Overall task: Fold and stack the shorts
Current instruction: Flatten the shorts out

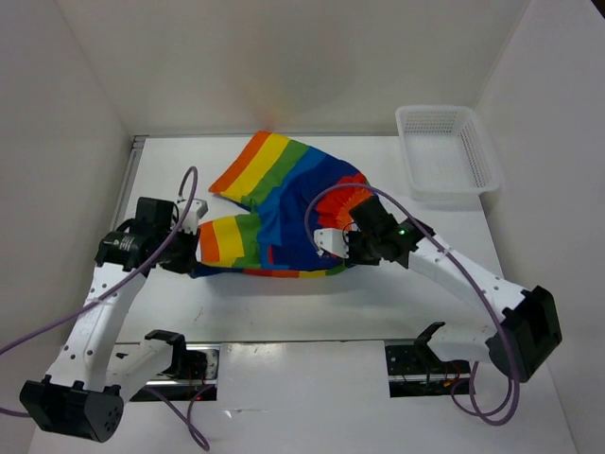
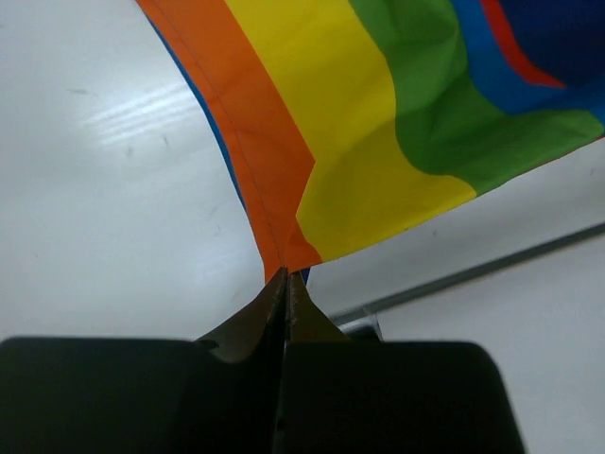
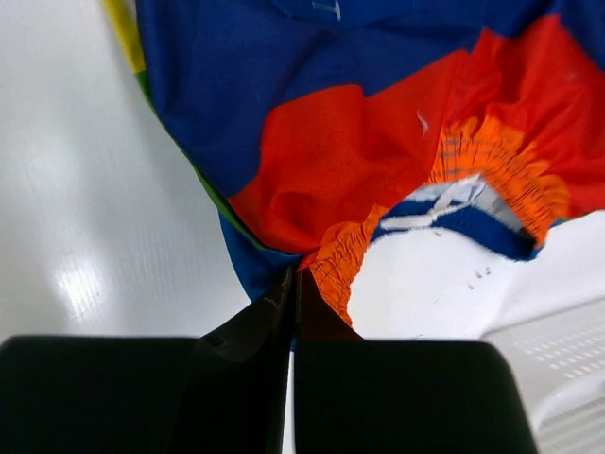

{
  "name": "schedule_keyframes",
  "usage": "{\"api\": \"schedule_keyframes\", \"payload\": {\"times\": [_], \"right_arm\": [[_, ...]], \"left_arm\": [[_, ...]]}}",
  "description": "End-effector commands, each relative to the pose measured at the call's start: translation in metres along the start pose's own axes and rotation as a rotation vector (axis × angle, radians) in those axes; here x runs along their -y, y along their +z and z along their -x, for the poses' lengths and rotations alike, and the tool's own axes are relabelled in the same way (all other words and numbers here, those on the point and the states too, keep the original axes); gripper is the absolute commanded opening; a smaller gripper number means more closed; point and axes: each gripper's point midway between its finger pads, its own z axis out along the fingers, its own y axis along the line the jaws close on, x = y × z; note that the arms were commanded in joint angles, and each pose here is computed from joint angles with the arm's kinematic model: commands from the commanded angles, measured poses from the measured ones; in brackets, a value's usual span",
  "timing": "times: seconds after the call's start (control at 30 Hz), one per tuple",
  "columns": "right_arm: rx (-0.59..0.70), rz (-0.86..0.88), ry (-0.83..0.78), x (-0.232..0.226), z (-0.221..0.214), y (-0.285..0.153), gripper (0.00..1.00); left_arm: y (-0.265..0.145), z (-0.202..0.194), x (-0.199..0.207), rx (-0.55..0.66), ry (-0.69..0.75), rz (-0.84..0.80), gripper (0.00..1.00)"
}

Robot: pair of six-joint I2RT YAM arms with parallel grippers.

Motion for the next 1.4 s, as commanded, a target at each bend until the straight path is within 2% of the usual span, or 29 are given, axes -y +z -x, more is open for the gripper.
{"api": "schedule_keyframes", "payload": {"times": [0.0,0.17,0.23,0.27,0.3,0.33,0.37,0.43,0.47,0.5,0.57,0.6,0.63,0.67,0.7,0.73,0.77,0.83,0.87,0.97,1.0,1.03,1.07,1.1,1.17,1.3,1.37], "right_arm": [[0.039,0.055,-0.102,-0.013,0.011,-0.021,0.0],[0.062,0.15,-0.162,-0.046,0.015,-0.03,0.0],[0.066,0.249,-0.19,-0.076,0.018,-0.034,0.0],[0.07,0.258,-0.187,-0.083,0.021,-0.037,0.04],[0.072,0.267,-0.182,-0.088,0.024,-0.038,0.21],[0.066,0.279,-0.178,-0.092,0.023,-0.036,0.42],[0.056,0.27,-0.18,-0.091,0.021,-0.036,0.62],[0.044,0.234,-0.162,-0.085,0.02,-0.033,0.77],[0.047,0.207,-0.147,-0.081,0.021,-0.034,0.8],[0.056,0.182,-0.133,-0.075,0.026,-0.036,0.85],[0.118,0.092,-0.04,-0.051,0.041,-0.043,0.85],[0.15,0.047,0.009,-0.038,0.048,-0.045,0.82],[0.255,-0.069,0.06,-0.008,0.071,-0.049,0.76],[0.304,-0.151,0.209,0.017,0.074,-0.053,0.69],[0.324,-0.228,0.281,0.038,0.073,-0.051,0.57],[0.35,-0.279,0.337,0.055,0.076,-0.05,0.52],[0.399,-0.339,0.382,0.078,0.085,-0.052,0.48],[0.355,-0.328,0.547,0.099,0.071,-0.024,0.42],[0.369,-0.336,0.595,0.114,0.073,-0.023,0.42],[0.277,-0.324,0.825,0.146,0.041,0.02,0.4],[0.238,-0.332,0.947,0.158,0.017,0.03,0.4],[0.213,-0.32,1.003,0.166,0.004,0.049,0.38],[0.205,-0.342,1.043,0.172,-0.007,0.054,0.33],[0.213,-0.38,1.067,0.184,-0.013,0.056,0.3],[0.152,-0.466,1.126,0.198,-0.043,0.064,0.25],[0.083,-0.524,1.154,0.202,-0.069,0.077,0.2],[0.065,-0.513,1.157,0.197,-0.074,0.086,0.18]], "left_arm": [[-0.01,-0.036,0.009,-0.136,0.021,-0.019,0.0],[-0.016,-0.056,0.015,-0.221,0.06,-0.024,0.0],[-0.021,-0.068,0.016,-0.275,0.07,-0.023,0.01],[-0.021,-0.071,0.019,-0.276,0.094,-0.035,0.01],[-0.018,-0.071,0.019,-0.262,0.096,-0.035,0.04],[-0.014,-0.064,0.019,-0.219,0.1,-0.034,0.25],[-0.013,-0.059,0.019,-0.19,0.103,-0.034,0.37],[-0.008,-0.043,0.02,-0.096,0.112,-0.033,0.46],[-0.007,-0.032,0.02,-0.044,0.117,-0.032,0.59],[-0.007,0.007,0.02,0.128,0.132,-0.02,0.66],[-0.008,0.045,0.02,0.3,0.144,-0.004,0.67],[-0.018,0.087,0.012,0.467,0.132,0.026,0.69],[-0.015,0.102,0.008,0.513,0.125,0.039,0.71],[0.001,0.114,-0.001,0.503,0.11,0.064,0.71],[0.005,0.136,-0.009,0.544,0.101,0.091,0.71],[0.016,0.145,-0.023,0.526,0.076,0.13,0.71],[0.054,0.147,-0.043,0.429,0.045,0.181,0.71],[0.067,0.181,-0.072,0.437,0.004,0.233,0.71],[0.101,0.18,-0.078,0.363,-0.003,0.228,0.71],[0.133,0.211,-0.078,0.372,0.008,0.176,0.76],[0.142,0.217,-0.075,0.364,0.015,0.167,0.79],[0.151,0.222,-0.074,0.357,0.019,0.169,0.79],[0.175,0.218,-0.079,0.312,0.013,0.175,0.81],[0.178,0.227,-0.083,0.315,0.012,0.186,0.81],[0.204,0.22,-0.089,0.279,0.007,0.198,0.81],[0.235,0.204,-0.089,0.234,0.013,0.212,0.81],[0.255,0.182,-0.096,0.174,0.007,0.243,0.75]]}}
